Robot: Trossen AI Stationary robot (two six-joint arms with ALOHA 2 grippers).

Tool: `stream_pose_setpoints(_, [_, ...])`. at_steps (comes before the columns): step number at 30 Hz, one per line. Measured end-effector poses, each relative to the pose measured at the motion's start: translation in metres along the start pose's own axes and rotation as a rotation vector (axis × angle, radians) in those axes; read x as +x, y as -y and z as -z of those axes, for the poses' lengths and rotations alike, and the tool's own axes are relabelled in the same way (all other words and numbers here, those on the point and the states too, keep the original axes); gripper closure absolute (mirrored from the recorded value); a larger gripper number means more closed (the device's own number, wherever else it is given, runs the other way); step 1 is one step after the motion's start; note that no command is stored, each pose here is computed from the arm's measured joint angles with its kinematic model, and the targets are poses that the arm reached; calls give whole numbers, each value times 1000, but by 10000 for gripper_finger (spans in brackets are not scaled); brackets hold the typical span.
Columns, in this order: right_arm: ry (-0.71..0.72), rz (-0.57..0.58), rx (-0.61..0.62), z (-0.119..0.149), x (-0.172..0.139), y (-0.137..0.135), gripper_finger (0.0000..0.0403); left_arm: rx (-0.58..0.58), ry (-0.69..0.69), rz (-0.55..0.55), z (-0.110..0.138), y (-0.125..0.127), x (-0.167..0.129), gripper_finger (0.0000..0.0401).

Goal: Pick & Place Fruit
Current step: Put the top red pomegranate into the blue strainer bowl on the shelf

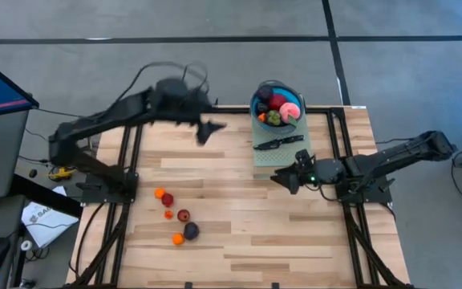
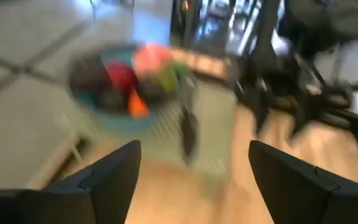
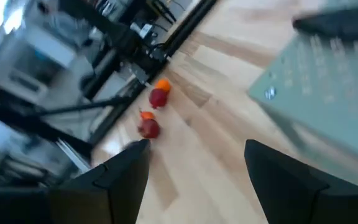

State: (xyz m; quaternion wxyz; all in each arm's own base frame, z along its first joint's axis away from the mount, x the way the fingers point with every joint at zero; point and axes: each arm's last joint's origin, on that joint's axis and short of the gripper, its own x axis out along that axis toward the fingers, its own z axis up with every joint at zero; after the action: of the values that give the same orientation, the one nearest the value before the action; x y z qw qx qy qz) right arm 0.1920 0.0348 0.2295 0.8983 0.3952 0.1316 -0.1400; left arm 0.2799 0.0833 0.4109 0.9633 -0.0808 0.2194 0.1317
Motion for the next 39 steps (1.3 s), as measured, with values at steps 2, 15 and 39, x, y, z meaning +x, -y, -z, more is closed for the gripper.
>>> stream_pose_setpoints(2, [1, 2, -89, -2, 1, 1, 148, -71, -57, 1, 22, 14, -14, 113])
stream_pose_setpoints(15, [-85, -158, -301, -10, 13, -36, 148, -695, -416, -108, 215, 44, -43, 142])
stream_pose_setpoints(39, [-215, -5, -459, -45, 126, -145, 148, -17, -941, 52, 287, 46, 2, 60])
